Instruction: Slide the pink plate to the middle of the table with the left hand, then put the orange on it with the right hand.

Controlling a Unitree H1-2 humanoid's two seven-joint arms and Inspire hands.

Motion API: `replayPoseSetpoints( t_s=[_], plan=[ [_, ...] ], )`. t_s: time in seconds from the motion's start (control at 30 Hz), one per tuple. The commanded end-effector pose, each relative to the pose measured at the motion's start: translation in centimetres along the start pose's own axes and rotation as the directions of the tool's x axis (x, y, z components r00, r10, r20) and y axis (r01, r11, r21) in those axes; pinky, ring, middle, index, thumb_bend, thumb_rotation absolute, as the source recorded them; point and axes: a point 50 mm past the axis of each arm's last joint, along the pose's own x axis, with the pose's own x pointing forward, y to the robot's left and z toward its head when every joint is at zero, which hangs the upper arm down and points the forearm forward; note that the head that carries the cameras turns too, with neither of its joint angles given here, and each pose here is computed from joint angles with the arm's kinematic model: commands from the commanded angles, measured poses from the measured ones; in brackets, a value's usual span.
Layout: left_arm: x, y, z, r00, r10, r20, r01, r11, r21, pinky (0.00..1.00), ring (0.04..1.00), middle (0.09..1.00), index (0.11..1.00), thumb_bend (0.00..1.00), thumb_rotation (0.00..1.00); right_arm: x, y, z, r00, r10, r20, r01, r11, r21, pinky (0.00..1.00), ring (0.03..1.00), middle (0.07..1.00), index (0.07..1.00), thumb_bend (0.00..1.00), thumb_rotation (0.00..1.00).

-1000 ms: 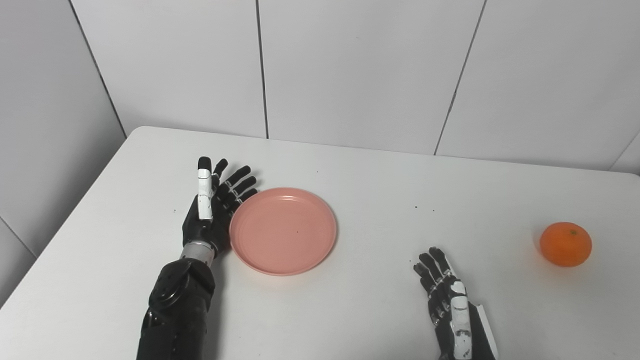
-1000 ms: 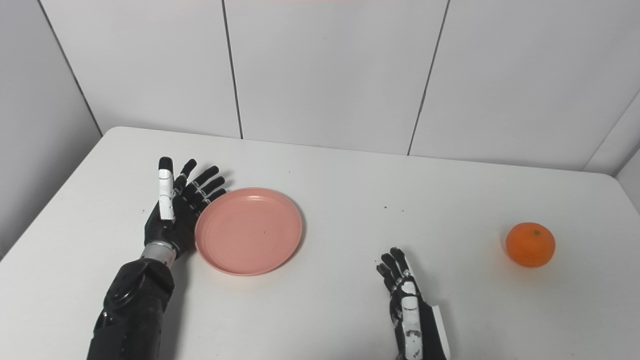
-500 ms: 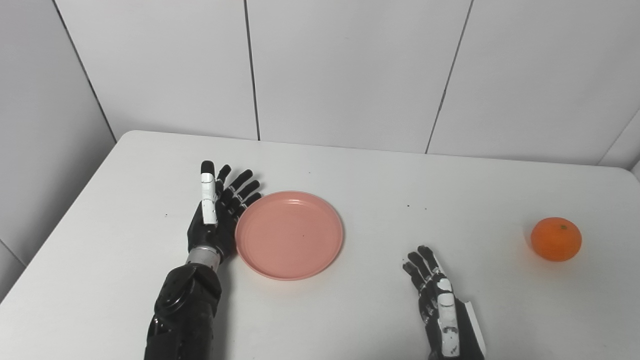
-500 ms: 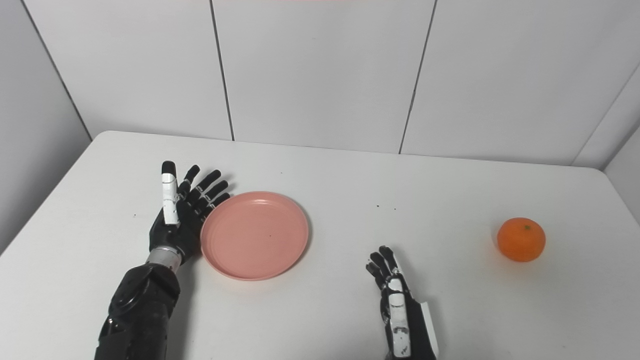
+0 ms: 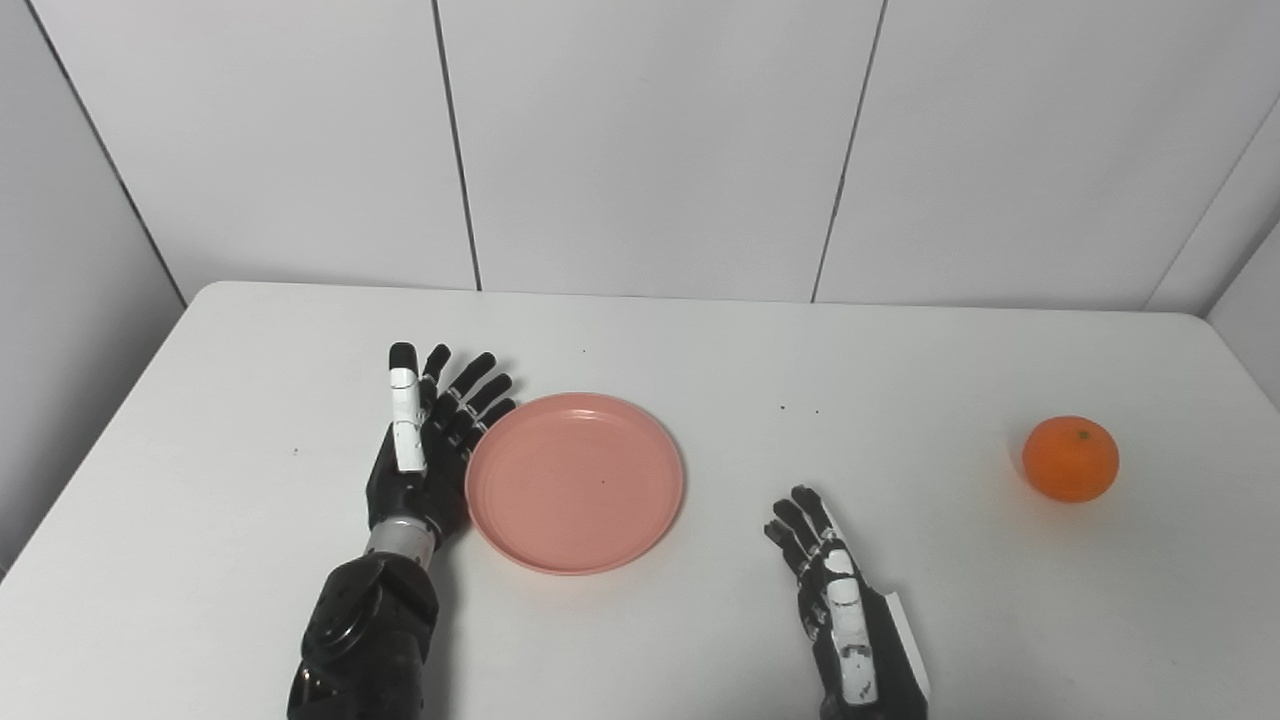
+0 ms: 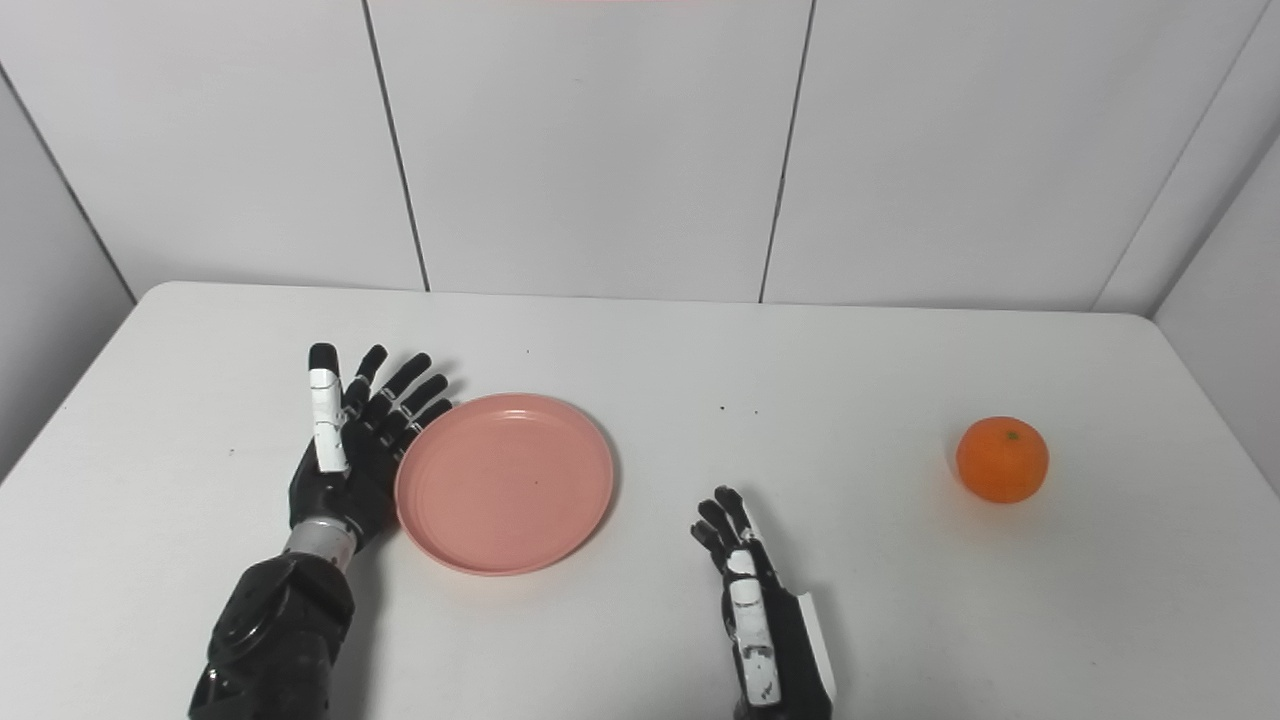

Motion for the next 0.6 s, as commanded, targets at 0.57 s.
replayPoseSetpoints(
  t_s=[0.57],
  plan=[
    [-0.1, -1.7, -1.5, 0.997, -0.072, -0.039, 0.070, 0.996, -0.050, 0.83, 0.807, 0.842, 0.976, 0.91, 0.86, -2.5, 2.8, -2.0, 0.996, -0.043, -0.078, 0.047, 0.998, 0.046, 1.00, 0.925, 0.927, 0.944, 0.84, 0.97]
  ],
)
